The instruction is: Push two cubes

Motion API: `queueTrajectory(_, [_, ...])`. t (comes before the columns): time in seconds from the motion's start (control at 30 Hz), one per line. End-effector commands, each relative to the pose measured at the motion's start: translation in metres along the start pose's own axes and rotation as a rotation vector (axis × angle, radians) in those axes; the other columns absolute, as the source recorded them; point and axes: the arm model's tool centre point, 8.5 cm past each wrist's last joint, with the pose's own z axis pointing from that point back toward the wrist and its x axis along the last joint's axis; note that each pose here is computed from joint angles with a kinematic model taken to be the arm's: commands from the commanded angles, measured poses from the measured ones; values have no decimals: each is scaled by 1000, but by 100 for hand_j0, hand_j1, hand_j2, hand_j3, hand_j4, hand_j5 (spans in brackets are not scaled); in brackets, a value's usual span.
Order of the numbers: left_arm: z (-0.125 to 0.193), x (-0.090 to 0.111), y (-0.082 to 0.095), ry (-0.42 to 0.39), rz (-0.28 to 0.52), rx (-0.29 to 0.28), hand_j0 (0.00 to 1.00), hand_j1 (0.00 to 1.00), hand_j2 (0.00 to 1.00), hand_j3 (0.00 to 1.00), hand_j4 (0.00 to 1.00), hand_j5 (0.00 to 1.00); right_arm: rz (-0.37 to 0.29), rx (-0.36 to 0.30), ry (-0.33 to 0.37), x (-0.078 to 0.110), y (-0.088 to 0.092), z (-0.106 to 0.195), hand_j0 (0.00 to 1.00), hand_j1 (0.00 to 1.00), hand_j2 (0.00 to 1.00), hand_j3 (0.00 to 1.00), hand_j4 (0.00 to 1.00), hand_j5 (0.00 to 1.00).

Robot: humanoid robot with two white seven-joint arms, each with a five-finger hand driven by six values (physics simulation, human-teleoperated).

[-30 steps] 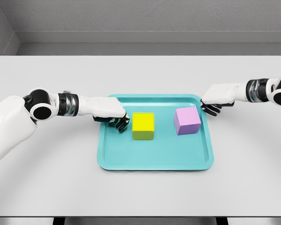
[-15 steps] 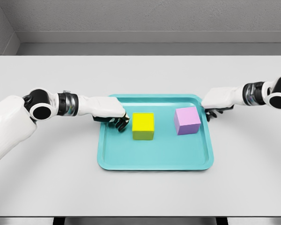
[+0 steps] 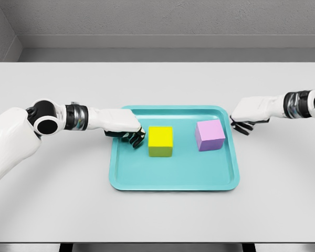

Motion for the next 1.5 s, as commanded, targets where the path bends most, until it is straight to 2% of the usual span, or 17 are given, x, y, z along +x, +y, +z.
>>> queueTrajectory(0.0, [0, 0, 0, -1, 7, 4, 24, 24, 24, 24, 24, 24, 22, 2, -30, 11, -2, -4, 0, 0, 0, 0, 0, 0])
queueTrajectory(0.13, [0, 0, 1, 0, 5, 4, 24, 24, 24, 24, 24, 24, 27, 16, -45, 15, 0, -9, 0, 0, 0, 0, 0, 0])
queueTrajectory(0.4, [0, 0, 0, -1, 7, 4, 24, 24, 24, 24, 24, 24, 64, 11, -85, 31, -6, -14, 0, 0, 0, 0, 0, 0])
queueTrajectory(0.73, [0, 0, 1, 0, 5, 4, 24, 24, 24, 24, 24, 24, 68, 3, -94, 34, -9, -17, 0, 0, 0, 0, 0, 0])
queueTrajectory(1.37, [6, -4, 3, 14, 5, 12, 24, 24, 24, 24, 24, 24, 35, 12, -50, 17, -4, -12, 0, 0, 0, 0, 0, 0])
queueTrajectory(1.47, [6, -4, 3, 14, 5, 12, 24, 24, 24, 24, 24, 24, 20, 16, -33, 10, -2, -10, 0, 0, 0, 0, 0, 0])
